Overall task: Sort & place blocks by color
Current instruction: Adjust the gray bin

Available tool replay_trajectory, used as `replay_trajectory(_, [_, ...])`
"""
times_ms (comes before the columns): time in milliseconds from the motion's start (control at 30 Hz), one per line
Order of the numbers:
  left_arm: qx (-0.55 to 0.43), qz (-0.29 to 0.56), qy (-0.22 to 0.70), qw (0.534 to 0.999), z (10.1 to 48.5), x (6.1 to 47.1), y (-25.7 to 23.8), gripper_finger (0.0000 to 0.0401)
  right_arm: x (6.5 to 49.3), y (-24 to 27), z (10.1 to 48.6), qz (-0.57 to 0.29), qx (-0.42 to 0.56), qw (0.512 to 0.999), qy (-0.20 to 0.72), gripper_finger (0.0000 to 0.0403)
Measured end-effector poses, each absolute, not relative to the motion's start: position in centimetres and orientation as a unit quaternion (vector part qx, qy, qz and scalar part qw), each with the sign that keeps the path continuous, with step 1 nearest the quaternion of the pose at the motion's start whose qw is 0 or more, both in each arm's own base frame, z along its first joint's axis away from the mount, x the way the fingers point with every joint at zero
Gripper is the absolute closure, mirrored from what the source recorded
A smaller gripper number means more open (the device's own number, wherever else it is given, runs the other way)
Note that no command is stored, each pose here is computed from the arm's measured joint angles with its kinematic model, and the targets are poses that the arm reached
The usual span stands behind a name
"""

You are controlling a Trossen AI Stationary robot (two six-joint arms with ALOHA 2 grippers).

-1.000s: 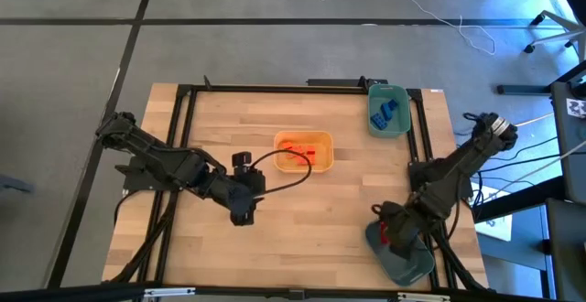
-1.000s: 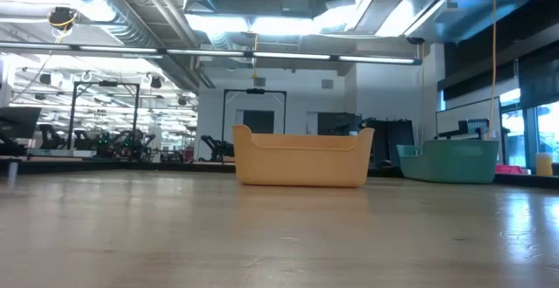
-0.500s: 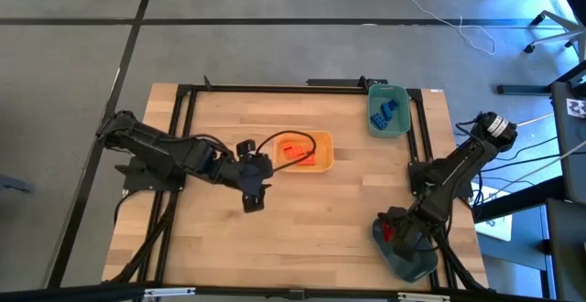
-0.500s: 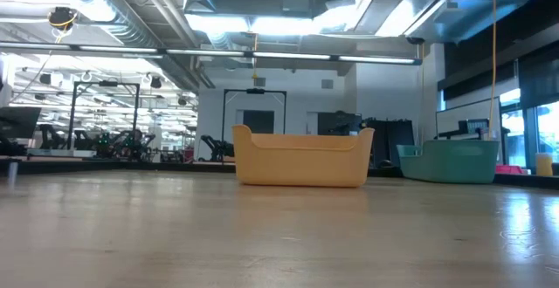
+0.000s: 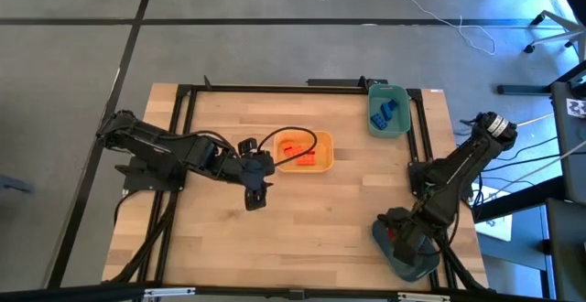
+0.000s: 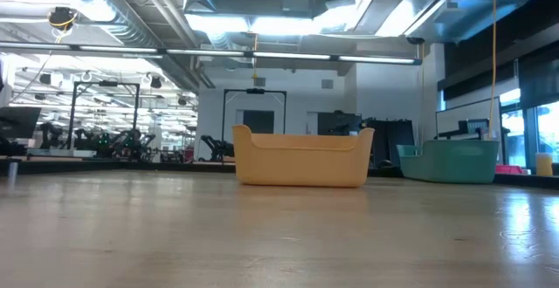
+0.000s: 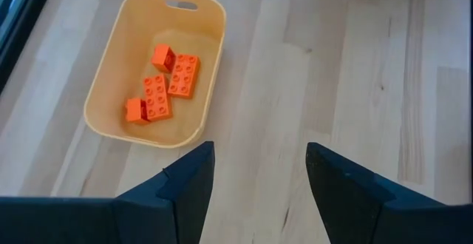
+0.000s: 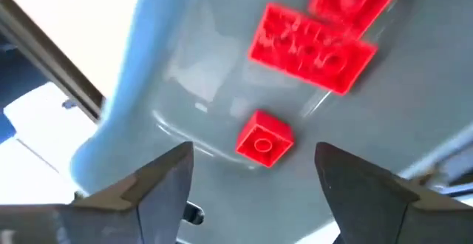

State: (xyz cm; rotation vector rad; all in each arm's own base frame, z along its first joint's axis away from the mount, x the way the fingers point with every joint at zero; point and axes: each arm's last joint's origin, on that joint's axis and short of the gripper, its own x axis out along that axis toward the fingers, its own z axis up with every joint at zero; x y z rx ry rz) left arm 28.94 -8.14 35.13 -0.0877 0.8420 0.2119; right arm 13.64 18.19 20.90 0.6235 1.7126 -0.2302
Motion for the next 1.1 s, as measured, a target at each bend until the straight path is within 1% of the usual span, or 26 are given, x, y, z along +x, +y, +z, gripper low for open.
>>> replay_trajectory(100, [-0.042, 0.103, 0.408, 0.906, 35.1, 28.9, -8.1, 0.0195, 14.1, 18.2, 23.3, -0.113, 0.245, 0.646, 0.715, 0.0117])
replay_trajectory(200, [-0.042, 0.103, 0.408, 0.906, 35.1, 28.9, -8.1, 0.0195, 14.5, 17.8, 25.3, -0.133, 0.195, 0.713, 0.66, 0.0117])
replay_trajectory(300, [-0.043, 0.103, 0.408, 0.906, 35.1, 28.9, -8.1, 0.0195, 15.3, 17.1, 25.9, -0.156, 0.141, 0.774, 0.597, 0.0117])
replay_trajectory(367, [-0.043, 0.103, 0.408, 0.906, 35.1, 28.9, -8.1, 0.0195, 15.9, 16.6, 25.8, -0.165, 0.12, 0.795, 0.571, 0.0117])
replay_trajectory(500, [-0.043, 0.103, 0.408, 0.906, 35.1, 28.9, -8.1, 0.0195, 17.0, 15.5, 24.5, -0.174, 0.088, 0.816, 0.544, 0.0116])
replay_trajectory(600, [-0.043, 0.103, 0.408, 0.906, 35.1, 28.9, -8.1, 0.0195, 17.8, 14.9, 23.1, -0.168, 0.09, 0.821, 0.539, 0.0116])
replay_trajectory(700, [-0.045, 0.103, 0.408, 0.906, 35.1, 28.9, -8.1, 0.0195, 18.0, 14.1, 21.2, -0.164, 0.101, 0.81, 0.554, 0.0116])
replay_trajectory(833, [-0.046, 0.104, 0.407, 0.906, 35.1, 28.9, -8.1, 0.0195, 17.3, 13.1, 19.4, -0.2, 0.11, 0.786, 0.574, 0.0116])
replay_trajectory(1000, [-0.046, 0.104, 0.407, 0.906, 35.1, 28.9, -8.1, 0.0195, 16.7, 12.7, 18.6, -0.219, 0.123, 0.763, 0.596, 0.0116])
replay_trajectory(1100, [-0.046, 0.104, 0.407, 0.906, 35.1, 29.0, -8.1, 0.0195, 16.2, 12.4, 18.5, -0.248, 0.13, 0.742, 0.609, 0.0116])
